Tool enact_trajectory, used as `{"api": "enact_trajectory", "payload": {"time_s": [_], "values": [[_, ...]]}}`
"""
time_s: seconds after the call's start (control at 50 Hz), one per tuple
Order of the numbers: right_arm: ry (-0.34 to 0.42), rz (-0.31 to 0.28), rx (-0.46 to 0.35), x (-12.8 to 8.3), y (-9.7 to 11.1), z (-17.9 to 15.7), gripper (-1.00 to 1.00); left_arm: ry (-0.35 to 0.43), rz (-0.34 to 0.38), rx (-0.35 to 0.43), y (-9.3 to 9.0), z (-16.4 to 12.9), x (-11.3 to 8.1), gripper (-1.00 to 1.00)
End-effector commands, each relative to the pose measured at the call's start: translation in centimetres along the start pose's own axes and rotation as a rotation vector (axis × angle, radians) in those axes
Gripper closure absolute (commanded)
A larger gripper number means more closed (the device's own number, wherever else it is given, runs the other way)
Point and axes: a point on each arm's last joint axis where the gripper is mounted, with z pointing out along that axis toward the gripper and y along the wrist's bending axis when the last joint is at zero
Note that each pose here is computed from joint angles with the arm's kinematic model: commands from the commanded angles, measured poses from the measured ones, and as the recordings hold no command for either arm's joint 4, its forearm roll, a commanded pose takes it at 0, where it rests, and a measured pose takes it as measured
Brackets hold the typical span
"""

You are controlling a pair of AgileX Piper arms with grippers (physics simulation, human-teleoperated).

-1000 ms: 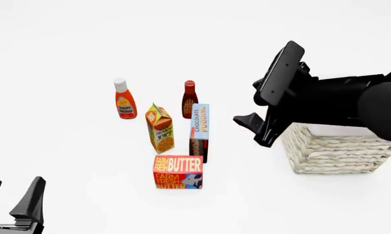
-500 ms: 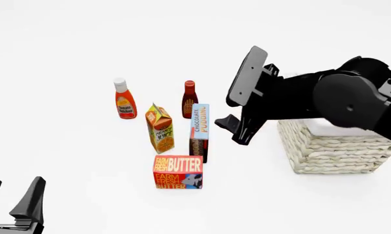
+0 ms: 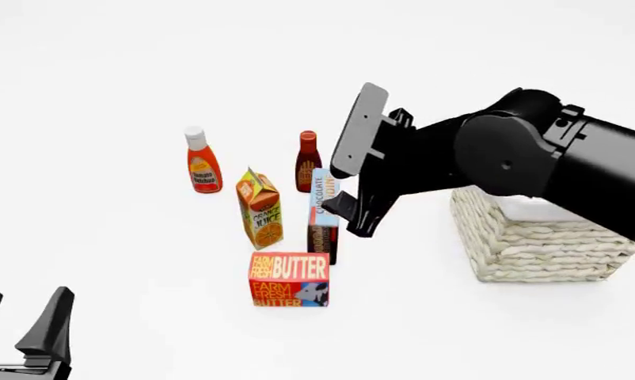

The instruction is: Pick the butter and place it in the basket.

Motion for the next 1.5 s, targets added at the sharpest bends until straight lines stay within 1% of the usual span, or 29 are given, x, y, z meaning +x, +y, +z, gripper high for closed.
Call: {"api": "enact_trajectory", "payload": {"time_s": [0.02, 0.34, 0.6, 0.64, 0.72, 0.96, 0.98, 1.5], "values": [[0.006, -0.026, -0.026, -0.9, 0.3, 1.5, -1.0, 0.0, 0.0, 0.0, 0.0, 0.0, 0.0, -1.0], [0.001, -0.06, -0.059, -2.8, 0.7, 3.3, -1.0, 0.0, 0.0, 0.0, 0.0, 0.0, 0.0, -1.0], [0.002, -0.068, -0.075, -3.3, 1.2, 3.9, -1.0, 0.0, 0.0, 0.0, 0.0, 0.0, 0.0, -1.0], [-0.002, -0.077, -0.086, -4.0, 1.5, 4.2, -1.0, 0.0, 0.0, 0.0, 0.0, 0.0, 0.0, -1.0], [-0.003, -0.083, -0.096, -4.4, 1.8, 4.4, -1.0, 0.0, 0.0, 0.0, 0.0, 0.0, 0.0, -1.0], [-0.007, -0.1, -0.113, -5.1, 2.3, 4.8, -1.0, 0.0, 0.0, 0.0, 0.0, 0.0, 0.0, -1.0], [-0.009, -0.128, -0.159, -6.4, 4.2, 6.3, -1.0, 0.0, 0.0, 0.0, 0.0, 0.0, 0.0, -1.0], [0.006, -0.125, -0.174, -6.3, 4.8, 7.0, -1.0, 0.0, 0.0, 0.0, 0.0, 0.0, 0.0, -1.0]]}}
